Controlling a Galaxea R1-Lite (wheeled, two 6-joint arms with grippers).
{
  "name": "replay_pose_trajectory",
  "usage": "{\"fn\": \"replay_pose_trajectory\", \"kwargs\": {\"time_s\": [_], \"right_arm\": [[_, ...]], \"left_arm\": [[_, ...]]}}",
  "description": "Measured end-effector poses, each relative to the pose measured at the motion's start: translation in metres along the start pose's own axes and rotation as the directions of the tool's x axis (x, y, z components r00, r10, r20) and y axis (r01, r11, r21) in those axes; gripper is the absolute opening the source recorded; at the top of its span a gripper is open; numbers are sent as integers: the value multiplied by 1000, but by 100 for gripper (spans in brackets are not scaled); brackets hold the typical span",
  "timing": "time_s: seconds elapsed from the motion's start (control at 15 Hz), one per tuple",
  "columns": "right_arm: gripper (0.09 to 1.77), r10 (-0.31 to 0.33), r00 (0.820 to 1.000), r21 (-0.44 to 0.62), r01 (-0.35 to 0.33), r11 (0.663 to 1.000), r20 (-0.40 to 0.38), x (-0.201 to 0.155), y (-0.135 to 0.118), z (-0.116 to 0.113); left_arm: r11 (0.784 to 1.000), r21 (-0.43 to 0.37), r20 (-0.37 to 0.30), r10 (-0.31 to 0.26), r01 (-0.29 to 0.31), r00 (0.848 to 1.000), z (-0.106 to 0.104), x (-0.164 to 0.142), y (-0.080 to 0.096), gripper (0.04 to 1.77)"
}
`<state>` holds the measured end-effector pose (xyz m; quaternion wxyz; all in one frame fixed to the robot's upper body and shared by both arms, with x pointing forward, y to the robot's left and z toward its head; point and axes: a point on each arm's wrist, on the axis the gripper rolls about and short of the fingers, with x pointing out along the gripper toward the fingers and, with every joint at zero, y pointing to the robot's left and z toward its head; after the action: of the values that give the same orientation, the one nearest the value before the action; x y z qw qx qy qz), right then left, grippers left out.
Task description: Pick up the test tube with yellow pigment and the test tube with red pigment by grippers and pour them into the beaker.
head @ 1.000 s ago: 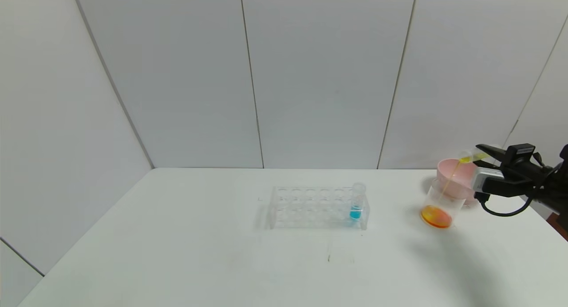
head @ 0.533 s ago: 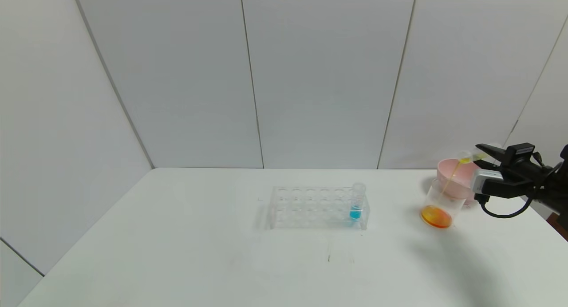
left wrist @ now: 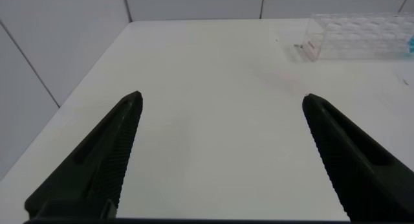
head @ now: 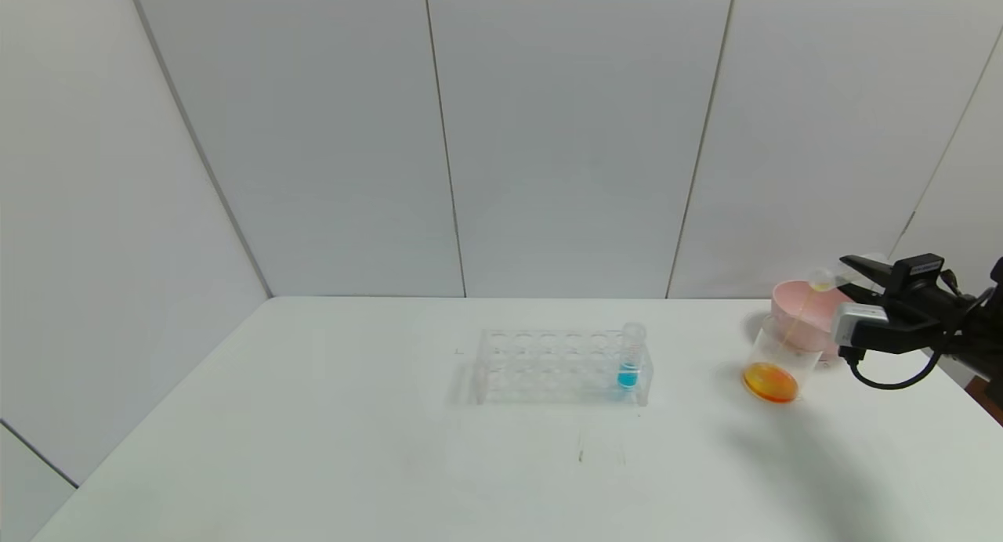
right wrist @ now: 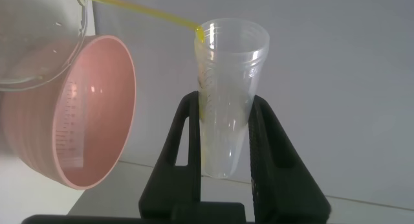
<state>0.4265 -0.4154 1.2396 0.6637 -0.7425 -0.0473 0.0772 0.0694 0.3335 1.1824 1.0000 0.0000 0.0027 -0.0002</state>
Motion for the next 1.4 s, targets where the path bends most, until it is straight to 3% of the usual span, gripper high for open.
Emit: {"fn": "replay_pose_trajectory", "kwargs": {"time_s": [0.47, 0.67, 0.8, 0.87, 1.0, 1.07, 1.27, 1.33, 1.4], "right_arm": [[50, 2, 1000, -4, -2, 1000, 0, 0, 0, 0], [50, -17, 1000, 159, 18, 987, -7, 5, -6, 1], [50, -52, 996, 336, 73, 939, -71, 12, -17, -1], [50, -64, 992, 425, 105, 899, -110, 16, -23, -4], [50, -70, 985, 618, 155, 771, -160, 25, -30, -8], [50, -73, 981, 703, 181, 687, -181, 28, -33, -10], [50, -68, 964, 880, 262, 395, -256, 33, -33, -13], [50, -58, 959, 905, 282, 318, -278, 35, -30, -14], [50, -43, 956, 917, 290, 275, -289, 36, -25, -14]], "left_arm": [[1000, 0, 0, 0, 0, 1000, 0, 0, 0, 176], [1000, 0, 0, 0, 0, 1000, 0, 0, 0, 176], [1000, 0, 0, 0, 0, 1000, 0, 0, 0, 176], [1000, 0, 0, 0, 0, 1000, 0, 0, 0, 176], [1000, 0, 0, 0, 0, 1000, 0, 0, 0, 176], [1000, 0, 0, 0, 0, 1000, 0, 0, 0, 176], [1000, 0, 0, 0, 0, 1000, 0, 0, 0, 176], [1000, 0, 0, 0, 0, 1000, 0, 0, 0, 176], [1000, 0, 0, 0, 0, 1000, 0, 0, 0, 176]]}}
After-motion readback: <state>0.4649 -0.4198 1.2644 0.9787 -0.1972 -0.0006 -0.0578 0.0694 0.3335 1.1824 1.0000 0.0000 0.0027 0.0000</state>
